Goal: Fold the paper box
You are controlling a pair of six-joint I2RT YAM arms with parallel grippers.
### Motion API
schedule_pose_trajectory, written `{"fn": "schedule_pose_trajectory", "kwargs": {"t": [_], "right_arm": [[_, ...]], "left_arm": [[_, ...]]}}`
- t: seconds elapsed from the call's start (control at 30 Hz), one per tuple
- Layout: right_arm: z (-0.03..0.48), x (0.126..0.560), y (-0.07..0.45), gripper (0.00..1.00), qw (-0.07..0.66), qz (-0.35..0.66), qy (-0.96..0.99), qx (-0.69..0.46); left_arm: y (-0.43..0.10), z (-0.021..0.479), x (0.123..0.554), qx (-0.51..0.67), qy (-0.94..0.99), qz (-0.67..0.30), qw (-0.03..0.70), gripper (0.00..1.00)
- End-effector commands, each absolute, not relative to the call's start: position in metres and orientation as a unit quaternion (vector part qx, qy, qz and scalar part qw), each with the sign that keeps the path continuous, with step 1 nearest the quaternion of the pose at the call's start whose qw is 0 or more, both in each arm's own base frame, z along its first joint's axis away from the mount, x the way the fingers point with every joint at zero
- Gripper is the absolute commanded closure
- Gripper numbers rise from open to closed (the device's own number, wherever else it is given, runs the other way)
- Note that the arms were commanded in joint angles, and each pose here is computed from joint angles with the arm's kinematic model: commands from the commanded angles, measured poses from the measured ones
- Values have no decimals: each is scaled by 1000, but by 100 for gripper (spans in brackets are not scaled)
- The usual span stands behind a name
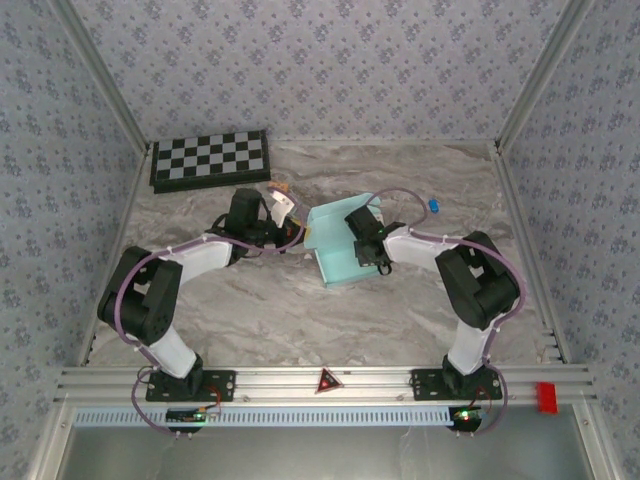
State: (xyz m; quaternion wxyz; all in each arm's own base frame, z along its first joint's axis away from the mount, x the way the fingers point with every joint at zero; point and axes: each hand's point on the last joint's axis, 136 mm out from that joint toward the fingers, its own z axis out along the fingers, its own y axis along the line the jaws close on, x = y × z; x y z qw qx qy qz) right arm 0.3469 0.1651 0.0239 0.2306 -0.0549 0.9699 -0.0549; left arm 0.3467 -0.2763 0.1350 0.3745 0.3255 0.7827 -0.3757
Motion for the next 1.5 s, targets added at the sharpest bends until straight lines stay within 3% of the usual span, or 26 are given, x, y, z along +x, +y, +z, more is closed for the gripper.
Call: {"fn": "schedule_pose_trajectory", "kwargs": {"t": [0.0,0.17,0.77,1.0,1.47], "right_arm": [[-1,313,96,84,151,-205,967,-32],[-1,314,97,84,149,-209,966,-30],[24,331,171,70,194,-13,979,-56],[35,328,175,60,201,13,978,-52],[47,319,164,51,201,53,977,-40]], "left_arm": [[-273,162,357,335,759,-383,405,100],[-273,163,356,336,758,-386,405,100],[-285,166,341,369,735,-409,395,100],[-285,168,340,375,730,-406,402,100],[-286,174,334,409,707,-392,424,100]]}}
